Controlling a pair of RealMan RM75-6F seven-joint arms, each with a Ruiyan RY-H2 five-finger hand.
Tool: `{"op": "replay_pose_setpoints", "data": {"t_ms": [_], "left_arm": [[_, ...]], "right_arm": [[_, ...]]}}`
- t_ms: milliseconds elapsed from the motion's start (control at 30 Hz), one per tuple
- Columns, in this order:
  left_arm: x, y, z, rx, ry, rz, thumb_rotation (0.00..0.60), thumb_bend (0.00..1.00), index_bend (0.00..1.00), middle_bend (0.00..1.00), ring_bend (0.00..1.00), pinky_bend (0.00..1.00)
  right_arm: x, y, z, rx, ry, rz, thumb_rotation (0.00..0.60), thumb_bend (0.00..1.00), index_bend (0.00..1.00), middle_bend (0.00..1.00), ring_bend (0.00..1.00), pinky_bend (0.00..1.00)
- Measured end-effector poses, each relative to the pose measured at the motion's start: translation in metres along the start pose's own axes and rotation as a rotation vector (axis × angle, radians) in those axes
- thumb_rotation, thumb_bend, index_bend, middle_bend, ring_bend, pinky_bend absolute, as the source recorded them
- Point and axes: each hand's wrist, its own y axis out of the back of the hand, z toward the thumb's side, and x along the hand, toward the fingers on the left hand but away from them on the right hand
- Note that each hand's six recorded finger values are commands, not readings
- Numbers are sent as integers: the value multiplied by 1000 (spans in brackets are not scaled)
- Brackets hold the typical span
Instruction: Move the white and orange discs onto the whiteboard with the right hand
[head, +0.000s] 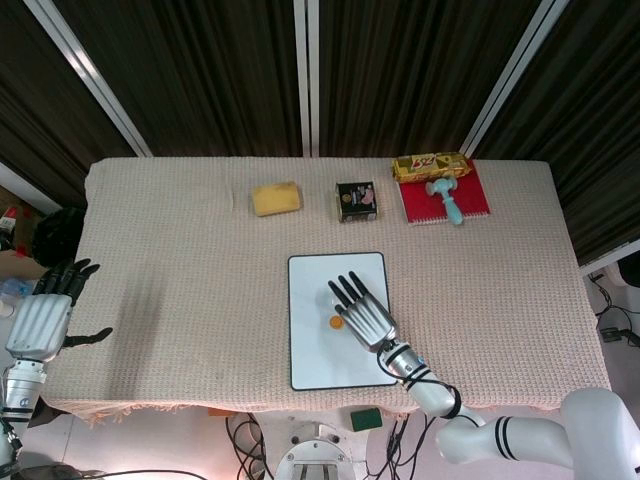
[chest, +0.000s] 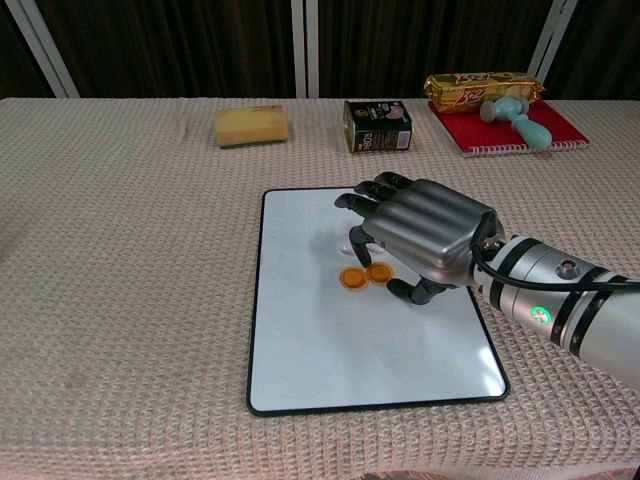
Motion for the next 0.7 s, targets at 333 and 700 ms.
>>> {"op": "replay_pose_setpoints", "data": {"t_ms": [333, 700], "left_arm": [[0, 0, 1, 1, -3, -2, 515, 39, 130, 86, 0, 106], [0, -1, 2, 3, -4, -3, 509, 39, 130, 86, 0, 107]], "right_arm": [[2, 1, 0, 2, 5, 6, 600, 364, 408, 9, 0, 0], [4, 4, -2, -3, 6, 3, 600, 353, 320, 7, 0, 0]]}}
